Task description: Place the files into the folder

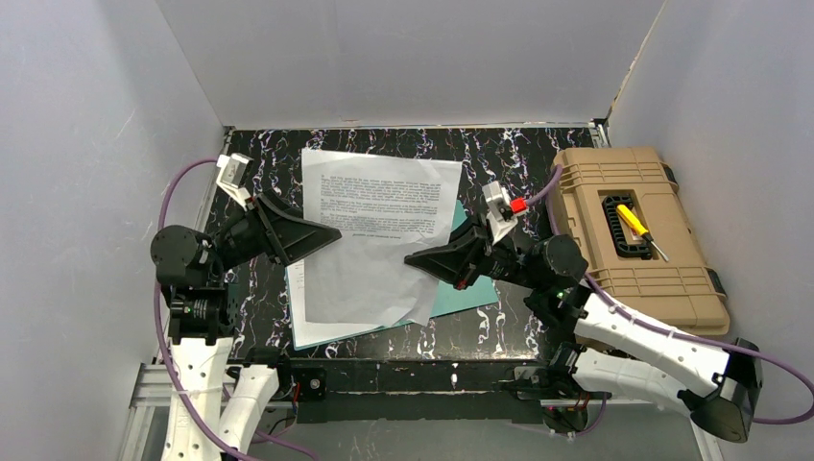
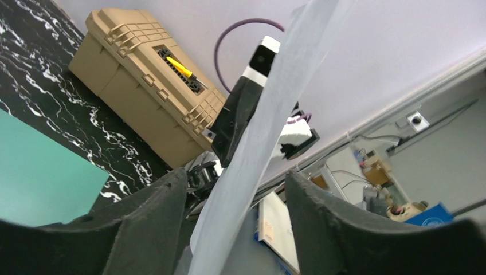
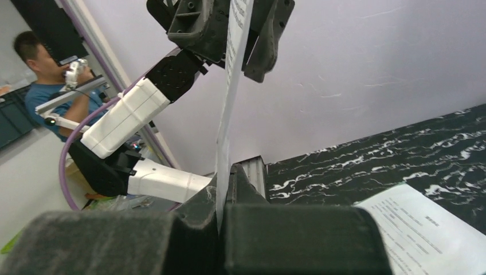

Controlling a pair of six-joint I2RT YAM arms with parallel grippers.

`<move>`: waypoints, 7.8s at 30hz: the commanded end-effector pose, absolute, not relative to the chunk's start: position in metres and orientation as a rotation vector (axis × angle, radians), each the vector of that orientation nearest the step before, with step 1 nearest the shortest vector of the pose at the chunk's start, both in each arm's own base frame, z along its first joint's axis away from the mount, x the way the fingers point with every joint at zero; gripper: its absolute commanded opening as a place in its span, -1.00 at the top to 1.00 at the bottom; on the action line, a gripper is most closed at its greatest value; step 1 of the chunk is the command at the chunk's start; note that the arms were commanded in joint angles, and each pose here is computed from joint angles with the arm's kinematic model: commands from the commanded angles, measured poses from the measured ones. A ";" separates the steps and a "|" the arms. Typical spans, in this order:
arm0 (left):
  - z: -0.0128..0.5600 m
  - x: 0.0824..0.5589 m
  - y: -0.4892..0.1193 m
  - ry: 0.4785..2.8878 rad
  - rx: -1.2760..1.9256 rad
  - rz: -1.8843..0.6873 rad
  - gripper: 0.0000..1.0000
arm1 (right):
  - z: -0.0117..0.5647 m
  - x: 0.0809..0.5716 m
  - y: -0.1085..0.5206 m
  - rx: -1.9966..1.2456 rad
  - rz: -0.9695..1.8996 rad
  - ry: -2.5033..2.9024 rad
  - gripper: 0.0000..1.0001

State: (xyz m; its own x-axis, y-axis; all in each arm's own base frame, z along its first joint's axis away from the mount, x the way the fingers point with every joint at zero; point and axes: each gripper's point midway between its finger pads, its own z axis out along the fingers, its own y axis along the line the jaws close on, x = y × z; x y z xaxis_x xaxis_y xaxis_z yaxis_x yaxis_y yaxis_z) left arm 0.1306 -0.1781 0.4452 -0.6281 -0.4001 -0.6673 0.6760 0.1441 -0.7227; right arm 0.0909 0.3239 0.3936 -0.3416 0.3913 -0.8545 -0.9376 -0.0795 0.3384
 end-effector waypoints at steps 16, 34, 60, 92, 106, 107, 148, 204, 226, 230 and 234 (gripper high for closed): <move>0.327 0.172 -0.143 1.997 -0.068 -1.154 -0.85 | 0.335 0.153 0.286 -0.772 0.926 1.830 0.97; 0.217 0.186 -0.132 2.337 -0.276 -1.031 -0.97 | 0.270 0.232 0.268 -0.643 0.868 2.243 0.97; 0.168 0.188 -0.131 2.453 -0.239 -0.922 -0.96 | 0.176 0.297 0.264 -0.422 1.048 2.510 0.97; 0.170 0.185 -0.135 2.436 -0.203 -0.953 -0.97 | 0.147 0.298 0.260 -0.416 1.053 2.585 0.97; 0.171 0.183 -0.137 2.429 -0.191 -0.962 -0.97 | 0.136 0.290 0.268 -0.478 1.049 2.614 0.97; 0.171 0.183 -0.137 2.430 -0.191 -0.962 -0.97 | 0.135 0.291 0.267 -0.485 1.037 2.615 0.97; 0.172 0.182 -0.139 2.430 -0.171 -0.968 -0.97 | 0.146 0.272 0.269 -0.574 1.027 2.523 0.97; 0.171 0.179 -0.142 2.437 -0.153 -0.970 -0.96 | 0.076 0.294 0.249 -0.443 0.756 2.672 -0.60; 0.171 0.178 -0.144 2.441 -0.141 -0.976 -0.97 | 0.062 0.324 0.218 -0.379 0.439 2.672 -0.82; 0.171 0.178 -0.144 2.442 -0.139 -0.976 -0.96 | 0.074 0.333 0.211 -0.360 0.378 2.635 -0.82; 0.170 0.177 -0.145 2.444 -0.132 -0.972 -0.96 | 0.092 0.339 0.204 -0.356 0.321 2.595 -0.82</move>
